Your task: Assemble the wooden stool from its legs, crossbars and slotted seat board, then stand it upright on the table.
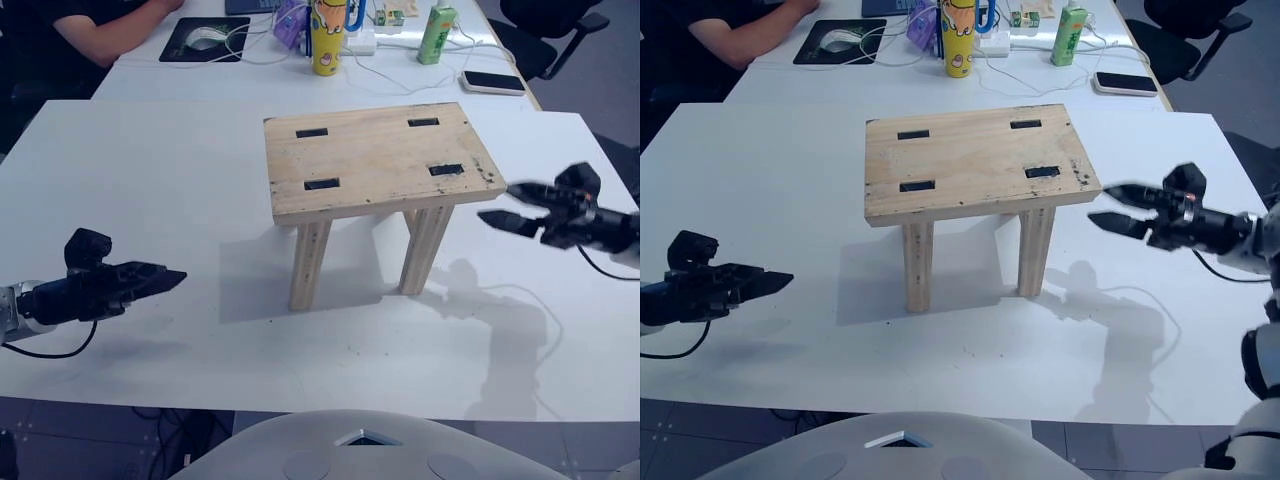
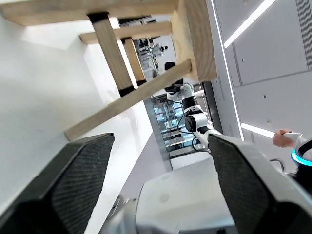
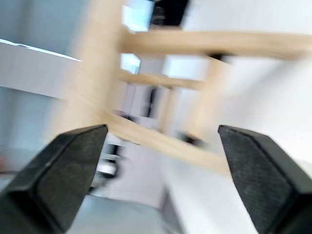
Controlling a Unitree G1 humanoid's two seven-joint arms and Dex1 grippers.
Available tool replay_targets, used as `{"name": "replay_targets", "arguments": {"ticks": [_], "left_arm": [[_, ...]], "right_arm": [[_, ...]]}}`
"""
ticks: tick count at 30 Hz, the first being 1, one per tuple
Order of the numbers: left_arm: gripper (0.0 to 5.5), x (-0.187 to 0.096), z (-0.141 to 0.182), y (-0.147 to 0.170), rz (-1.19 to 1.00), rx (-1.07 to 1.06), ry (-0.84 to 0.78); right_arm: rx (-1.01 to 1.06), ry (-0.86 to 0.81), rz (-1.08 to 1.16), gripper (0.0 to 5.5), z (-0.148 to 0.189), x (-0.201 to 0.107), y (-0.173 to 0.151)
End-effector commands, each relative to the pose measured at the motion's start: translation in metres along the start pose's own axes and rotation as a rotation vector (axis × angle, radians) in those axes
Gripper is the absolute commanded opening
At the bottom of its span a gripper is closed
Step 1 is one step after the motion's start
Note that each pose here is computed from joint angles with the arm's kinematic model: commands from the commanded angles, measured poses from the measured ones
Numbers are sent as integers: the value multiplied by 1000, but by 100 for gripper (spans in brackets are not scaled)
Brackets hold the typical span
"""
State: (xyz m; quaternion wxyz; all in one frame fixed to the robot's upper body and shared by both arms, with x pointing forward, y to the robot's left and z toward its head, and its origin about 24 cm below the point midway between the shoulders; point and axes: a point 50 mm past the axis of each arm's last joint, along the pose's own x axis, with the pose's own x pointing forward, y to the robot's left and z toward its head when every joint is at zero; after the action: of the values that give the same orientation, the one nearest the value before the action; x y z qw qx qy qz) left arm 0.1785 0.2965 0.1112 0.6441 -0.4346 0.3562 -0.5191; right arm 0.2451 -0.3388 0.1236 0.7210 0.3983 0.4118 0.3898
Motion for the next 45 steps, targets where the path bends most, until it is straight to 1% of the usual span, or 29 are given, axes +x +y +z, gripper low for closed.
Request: {"name": "replay_targets", "arguments": {"ticks": [1,3,4,7,9,12,15,19,23,26,29,32,34,37,40,43,45], "left_arm": [[356,35,-16,-8,1,146,175],[356,55,-20,-10,-5,232,252],[356,66,-22,-10,-7,280,291],[356,97,-21,-6,19,456,366],[356,115,-21,-2,47,570,403],[356,144,-20,3,61,761,406],[356,162,-20,7,77,864,409],[356,175,-21,8,79,924,422],[356,184,-13,15,164,996,410],[356,186,0,21,238,1031,358],[356,191,21,28,307,1048,270],[356,195,42,37,376,1086,224],[356,197,59,48,432,1110,207],[356,194,100,74,587,1158,202],[356,187,134,83,737,1209,194],[356,175,158,82,908,1260,149],[356,166,170,78,1010,1285,93]], "right_arm": [[-224,309,-152,420,-21,0,-20],[-338,465,-139,392,-29,13,-24],[-408,577,-140,373,-34,18,-25],[-689,846,-96,328,-39,40,-22],[-866,902,-49,296,-33,56,-20],[-975,805,53,239,-23,80,-10],[-987,708,134,190,-16,95,1],[-969,679,201,119,-13,102,15],[-1066,664,193,55,0,115,17],[-1154,616,181,1,15,127,17],[-1226,587,155,1,26,137,15],[-1339,515,88,1,39,153,15],[-1414,502,23,1,46,161,13],[-1619,508,-175,1,61,182,16],[-1798,479,-387,1,76,205,25],[-1896,354,-549,1,87,227,38],[-1908,208,-630,1,92,242,48]]}}
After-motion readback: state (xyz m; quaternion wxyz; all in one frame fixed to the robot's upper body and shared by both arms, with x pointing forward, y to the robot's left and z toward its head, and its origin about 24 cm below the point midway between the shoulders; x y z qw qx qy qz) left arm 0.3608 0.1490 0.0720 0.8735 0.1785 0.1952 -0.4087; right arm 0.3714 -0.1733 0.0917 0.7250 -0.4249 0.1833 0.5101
